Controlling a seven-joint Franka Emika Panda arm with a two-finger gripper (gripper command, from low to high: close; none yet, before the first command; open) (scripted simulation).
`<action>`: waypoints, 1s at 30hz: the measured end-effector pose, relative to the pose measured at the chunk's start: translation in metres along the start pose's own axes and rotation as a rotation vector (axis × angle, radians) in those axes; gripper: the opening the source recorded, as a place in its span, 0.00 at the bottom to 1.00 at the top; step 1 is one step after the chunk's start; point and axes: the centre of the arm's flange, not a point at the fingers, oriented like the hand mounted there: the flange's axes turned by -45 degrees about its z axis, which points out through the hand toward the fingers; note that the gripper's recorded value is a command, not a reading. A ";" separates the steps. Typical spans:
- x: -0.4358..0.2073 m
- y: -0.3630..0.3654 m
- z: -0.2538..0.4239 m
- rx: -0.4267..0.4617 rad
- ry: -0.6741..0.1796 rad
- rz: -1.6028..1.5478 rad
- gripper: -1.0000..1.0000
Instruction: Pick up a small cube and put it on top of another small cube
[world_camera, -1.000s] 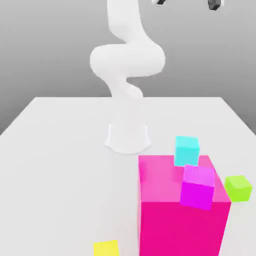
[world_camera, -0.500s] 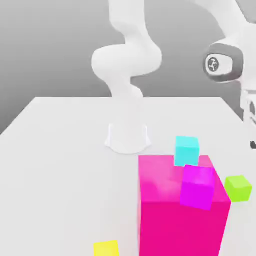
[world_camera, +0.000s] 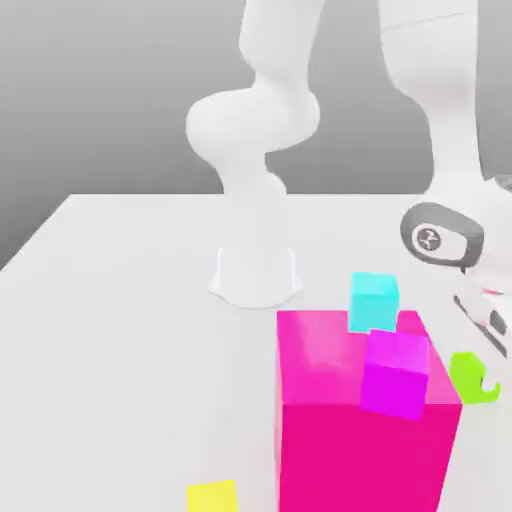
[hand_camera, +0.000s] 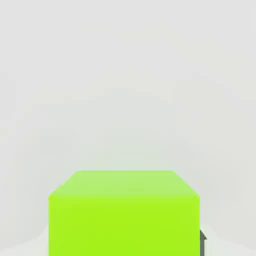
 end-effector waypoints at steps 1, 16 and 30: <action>0.000 0.000 -0.007 0.000 0.000 0.000 0.00; -0.111 0.154 -0.195 -0.004 -0.005 0.280 0.00; -0.237 0.202 -0.264 0.003 0.004 0.468 1.00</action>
